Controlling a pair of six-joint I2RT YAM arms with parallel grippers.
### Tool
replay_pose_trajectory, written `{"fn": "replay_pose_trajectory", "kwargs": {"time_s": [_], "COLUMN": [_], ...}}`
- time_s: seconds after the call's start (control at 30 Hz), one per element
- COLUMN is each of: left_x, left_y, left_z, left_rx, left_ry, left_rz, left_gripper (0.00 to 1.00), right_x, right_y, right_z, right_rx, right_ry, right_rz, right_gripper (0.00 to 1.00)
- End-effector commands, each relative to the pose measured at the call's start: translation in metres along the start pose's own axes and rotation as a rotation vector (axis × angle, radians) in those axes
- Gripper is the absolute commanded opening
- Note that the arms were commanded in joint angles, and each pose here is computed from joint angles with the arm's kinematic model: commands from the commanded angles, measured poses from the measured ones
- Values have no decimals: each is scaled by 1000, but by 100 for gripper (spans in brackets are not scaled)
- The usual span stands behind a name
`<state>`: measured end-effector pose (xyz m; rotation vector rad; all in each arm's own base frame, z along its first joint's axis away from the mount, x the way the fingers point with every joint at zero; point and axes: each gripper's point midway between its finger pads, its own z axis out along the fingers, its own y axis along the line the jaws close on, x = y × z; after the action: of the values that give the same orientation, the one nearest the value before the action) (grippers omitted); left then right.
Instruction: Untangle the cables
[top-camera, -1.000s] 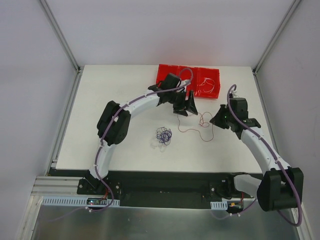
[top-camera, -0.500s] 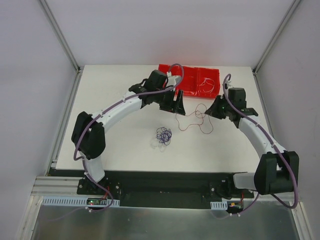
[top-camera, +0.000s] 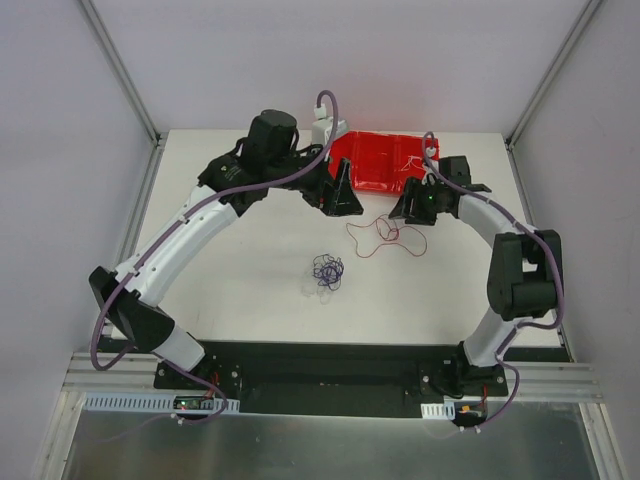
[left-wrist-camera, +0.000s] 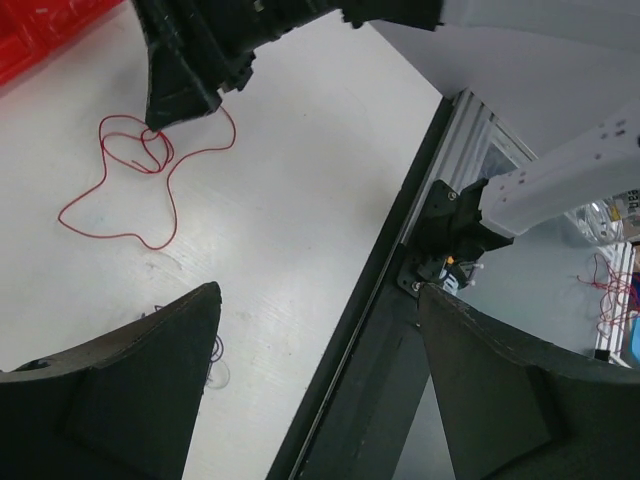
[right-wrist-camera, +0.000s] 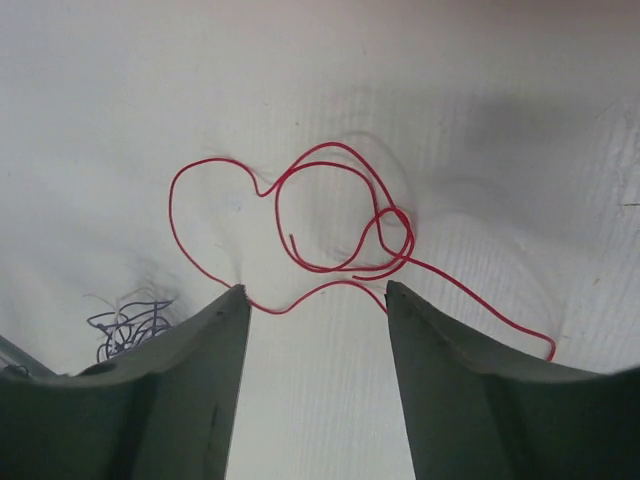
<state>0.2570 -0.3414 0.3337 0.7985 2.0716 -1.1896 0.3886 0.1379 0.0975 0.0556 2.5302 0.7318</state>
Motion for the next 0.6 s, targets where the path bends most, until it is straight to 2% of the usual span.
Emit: {"fn": "replay_pose_trajectory", "kwargs": {"time_s": [0.0, 0.1, 0.17, 0.23, 0.27, 0.37, 0.5, 0.57], "left_x": [1, 10, 19, 27, 30, 38, 40, 41], "left_y": [-7, 13, 20, 27, 31, 41, 45, 45], "left_z": [-19, -15, -11, -9, -8, -8, -9, -9], "left_rx": [27, -46, -51, -70, -83, -125, -137, -136], "left_ry": [7, 20, 45, 62, 67, 75, 73, 71], "left_rz": [83, 74, 67, 62, 61, 60, 60, 60], "left_gripper": [79, 79, 79, 79, 79, 79, 79, 79], "right_x": [-8, -7, -8, -9, -8, 2, 10, 15], "right_y": [-4, -14, -12, -8, -2, 16, 52, 60], "right_z": [5, 10, 11, 11, 11, 12, 29, 39], "right_rx": [-12, 36, 51, 91, 104, 177, 37, -64], "right_ry": [20, 45, 52, 49, 36, -9, -13, 46], "right_rz": [-84, -140, -178, -147, -133, -126, -173, -185], "right_gripper": [65, 75, 77, 78, 83, 86, 91, 95]}}
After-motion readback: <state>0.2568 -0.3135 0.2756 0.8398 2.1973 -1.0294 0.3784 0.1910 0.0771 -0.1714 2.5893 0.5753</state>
